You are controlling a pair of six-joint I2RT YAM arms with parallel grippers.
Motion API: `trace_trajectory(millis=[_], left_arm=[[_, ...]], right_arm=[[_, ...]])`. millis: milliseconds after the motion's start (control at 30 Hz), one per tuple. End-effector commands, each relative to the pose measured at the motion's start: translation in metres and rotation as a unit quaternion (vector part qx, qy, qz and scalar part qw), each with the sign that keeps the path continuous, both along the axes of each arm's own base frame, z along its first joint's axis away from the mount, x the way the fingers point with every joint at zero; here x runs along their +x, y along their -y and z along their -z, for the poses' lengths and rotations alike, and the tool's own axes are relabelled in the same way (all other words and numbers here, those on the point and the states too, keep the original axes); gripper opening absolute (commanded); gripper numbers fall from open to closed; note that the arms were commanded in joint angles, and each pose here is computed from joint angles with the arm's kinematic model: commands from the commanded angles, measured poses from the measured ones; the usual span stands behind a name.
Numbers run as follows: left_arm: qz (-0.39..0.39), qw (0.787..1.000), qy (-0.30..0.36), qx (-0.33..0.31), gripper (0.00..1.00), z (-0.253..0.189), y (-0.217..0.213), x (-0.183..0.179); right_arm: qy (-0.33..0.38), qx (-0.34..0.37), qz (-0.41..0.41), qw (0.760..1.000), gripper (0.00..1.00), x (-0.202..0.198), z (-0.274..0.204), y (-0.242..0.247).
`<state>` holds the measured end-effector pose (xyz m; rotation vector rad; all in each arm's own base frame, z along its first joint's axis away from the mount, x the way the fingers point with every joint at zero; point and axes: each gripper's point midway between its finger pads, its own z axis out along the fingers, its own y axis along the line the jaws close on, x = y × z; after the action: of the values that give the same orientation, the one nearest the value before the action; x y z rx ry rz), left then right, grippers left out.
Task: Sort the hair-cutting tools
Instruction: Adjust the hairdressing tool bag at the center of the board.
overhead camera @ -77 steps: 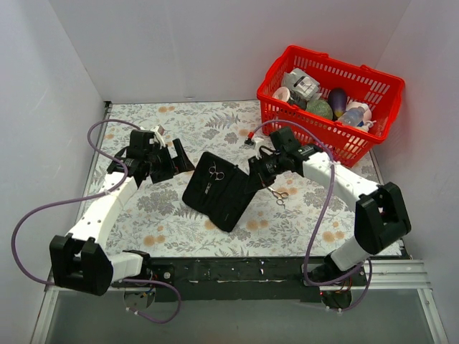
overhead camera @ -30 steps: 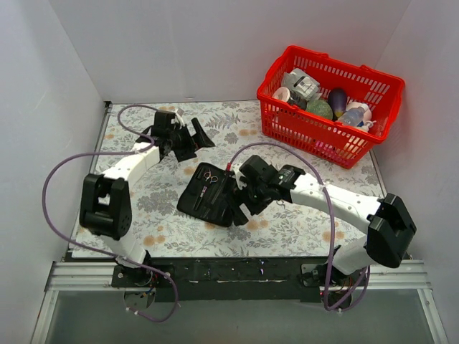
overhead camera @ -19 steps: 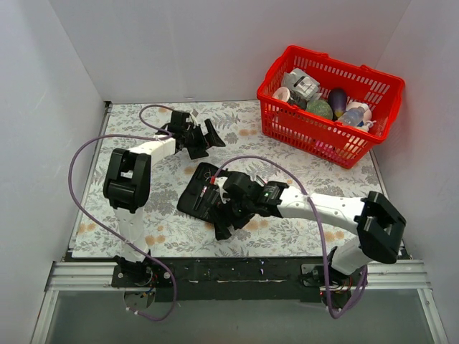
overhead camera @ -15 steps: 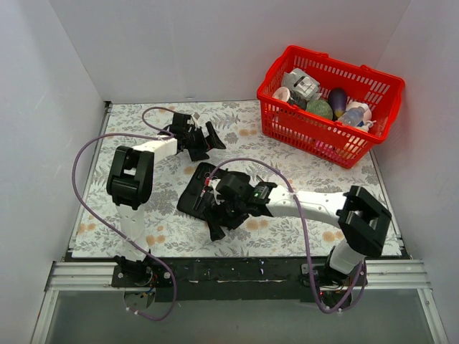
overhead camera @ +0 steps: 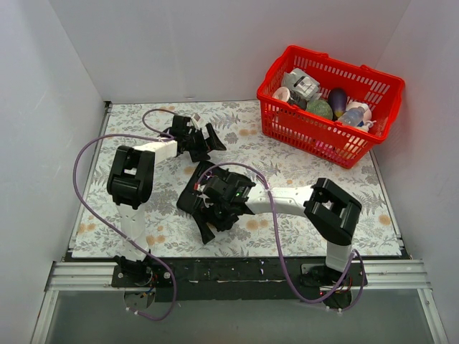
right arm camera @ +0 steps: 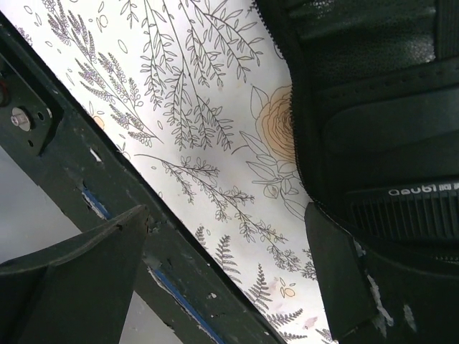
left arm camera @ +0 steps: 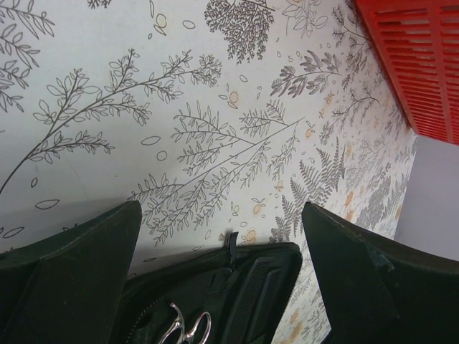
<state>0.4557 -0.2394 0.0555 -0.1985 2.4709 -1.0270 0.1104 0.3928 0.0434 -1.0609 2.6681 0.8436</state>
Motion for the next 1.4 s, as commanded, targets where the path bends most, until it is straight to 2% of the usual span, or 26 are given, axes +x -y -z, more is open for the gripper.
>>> trace_trajectory(millis=[0, 100, 367, 533, 900, 1367], left_arm=[[0.01, 1.0, -0.013, 0.021, 0.98, 0.005, -0.004, -0.03], [0.012, 0.999, -0.019, 0.032, 0.98, 0.009, -0.006, -0.049], [0.01, 0.999, -0.016, 0.04, 0.98, 0.001, -0.01, -0.067], [0.008, 0.999, -0.024, 0.046, 0.98, 0.0, -0.016, -0.092], [-0.004, 0.997, -0.024, 0.068, 0.98, -0.011, -0.04, -0.141], [-0.023, 0.993, -0.099, 0.056, 0.98, 0.016, -0.048, -0.2]], right_arm=[[0.036, -0.002, -0.002, 0.999, 0.97, 0.015, -0.004, -0.011], [0.043, -0.027, -0.001, 0.999, 0.97, 0.017, -0.001, -0.001], [0.039, -0.047, -0.011, 0.998, 0.97, 0.0, 0.003, 0.018], [0.07, -0.083, 0.009, 0.994, 0.98, 0.01, 0.015, 0.038], [0.121, -0.124, 0.066, 0.983, 0.98, 0.074, 0.027, 0.069], [0.154, -0.122, 0.092, 0.976, 0.98, 0.155, 0.015, 0.068]])
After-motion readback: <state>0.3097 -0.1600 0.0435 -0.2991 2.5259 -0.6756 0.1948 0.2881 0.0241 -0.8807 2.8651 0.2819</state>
